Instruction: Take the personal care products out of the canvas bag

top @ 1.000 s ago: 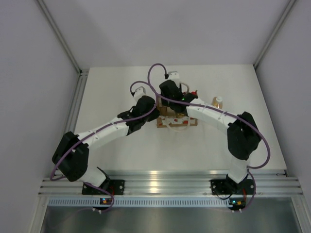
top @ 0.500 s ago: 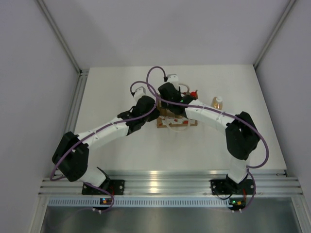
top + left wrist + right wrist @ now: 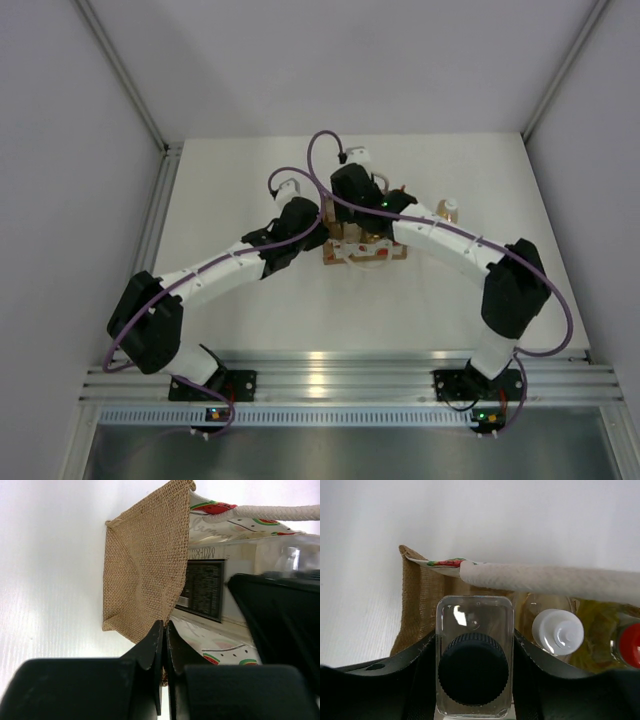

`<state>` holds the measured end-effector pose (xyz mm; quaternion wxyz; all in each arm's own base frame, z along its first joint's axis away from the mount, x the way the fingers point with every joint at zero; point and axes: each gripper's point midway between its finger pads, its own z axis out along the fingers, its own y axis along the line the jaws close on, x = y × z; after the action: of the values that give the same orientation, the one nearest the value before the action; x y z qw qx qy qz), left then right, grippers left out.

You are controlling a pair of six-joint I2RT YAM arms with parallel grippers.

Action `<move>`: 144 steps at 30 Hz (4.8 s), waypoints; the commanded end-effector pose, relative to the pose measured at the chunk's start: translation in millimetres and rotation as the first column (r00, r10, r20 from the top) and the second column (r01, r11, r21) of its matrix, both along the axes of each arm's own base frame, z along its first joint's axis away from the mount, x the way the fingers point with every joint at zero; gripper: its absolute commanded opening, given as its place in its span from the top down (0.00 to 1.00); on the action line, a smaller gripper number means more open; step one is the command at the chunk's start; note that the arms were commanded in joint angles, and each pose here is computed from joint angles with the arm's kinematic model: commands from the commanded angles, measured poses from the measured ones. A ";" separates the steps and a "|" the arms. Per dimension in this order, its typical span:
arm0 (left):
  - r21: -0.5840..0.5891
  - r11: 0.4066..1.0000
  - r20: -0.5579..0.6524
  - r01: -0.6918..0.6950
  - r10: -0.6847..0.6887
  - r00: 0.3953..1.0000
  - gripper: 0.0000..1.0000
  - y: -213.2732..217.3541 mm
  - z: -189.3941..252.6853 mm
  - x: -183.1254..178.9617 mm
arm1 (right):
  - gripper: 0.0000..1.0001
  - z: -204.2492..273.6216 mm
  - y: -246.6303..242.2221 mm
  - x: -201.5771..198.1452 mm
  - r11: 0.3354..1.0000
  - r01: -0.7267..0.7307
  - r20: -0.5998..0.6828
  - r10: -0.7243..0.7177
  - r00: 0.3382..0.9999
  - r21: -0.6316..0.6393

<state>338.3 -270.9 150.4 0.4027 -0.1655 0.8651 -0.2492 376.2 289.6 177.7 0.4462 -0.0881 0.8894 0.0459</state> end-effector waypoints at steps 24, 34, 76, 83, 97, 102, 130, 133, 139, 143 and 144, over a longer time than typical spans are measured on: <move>0.006 1.000 -0.040 0.016 -0.016 0.999 1.00 -3.6 -7.3 -3.9 | 1.00 263.9 -52.6 -126.1 0.871 -0.383 0.401 0.246 0.882 0.307; 0.001 1.000 -0.026 0.016 -0.016 1.000 1.00 -2.4 -1.4 -4.4 | 1.00 183.4 -65.5 -175.2 0.832 -0.468 0.277 0.394 0.876 0.296; -0.006 1.000 -0.029 0.018 -0.018 0.999 1.00 -1.3 -2.0 -8.0 | 0.42 17.6 5.4 -206.7 0.816 -0.536 0.155 0.513 0.844 0.218; -0.005 1.000 -0.029 0.017 -0.017 0.999 1.00 -0.6 -2.1 -8.5 | 0.35 41.9 5.2 -209.1 0.799 -0.559 0.186 0.528 0.828 0.222; -0.011 1.000 -0.024 0.014 -0.014 1.000 1.00 -0.6 0.5 -8.2 | 0.36 90.4 -39.2 -132.6 0.949 -0.238 0.178 0.203 0.963 0.205; -0.011 1.000 -0.028 0.017 -0.018 0.999 1.00 -2.1 -0.7 -7.7 | 0.37 92.4 -54.4 -93.2 0.980 -0.134 0.185 0.105 0.977 0.150; 0.014 1.000 -0.026 0.025 -0.025 0.999 1.00 -0.1 -3.9 -6.9 | 0.46 -0.4 -54.7 17.0 0.999 -0.025 -0.037 0.023 0.999 -0.043; 0.012 0.999 -0.024 0.030 -0.030 0.999 1.00 -1.4 -2.7 -7.1 | 0.46 -13.2 -53.6 18.9 0.999 -0.017 -0.062 0.014 0.998 -0.052; 0.020 0.999 -0.020 0.029 -0.029 0.999 1.00 0.2 -2.9 -6.5 | 0.45 -24.9 -51.9 25.1 0.998 -0.001 -0.078 -0.004 0.997 -0.065; 0.015 0.999 -0.017 0.029 -0.029 0.999 1.00 -0.2 -0.9 -6.5 | 0.41 -31.1 -49.3 28.7 0.998 0.004 -0.088 -0.010 0.996 -0.069; 0.017 0.999 -0.020 0.029 -0.029 0.999 1.00 0.3 -2.2 -7.0 | 0.41 -31.2 -48.5 28.7 0.998 0.005 -0.087 -0.011 0.996 -0.067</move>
<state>337.6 -271.8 150.4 0.4012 -0.1626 0.8659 -0.2508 395.2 242.7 144.1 0.4008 -0.1143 0.9088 0.0204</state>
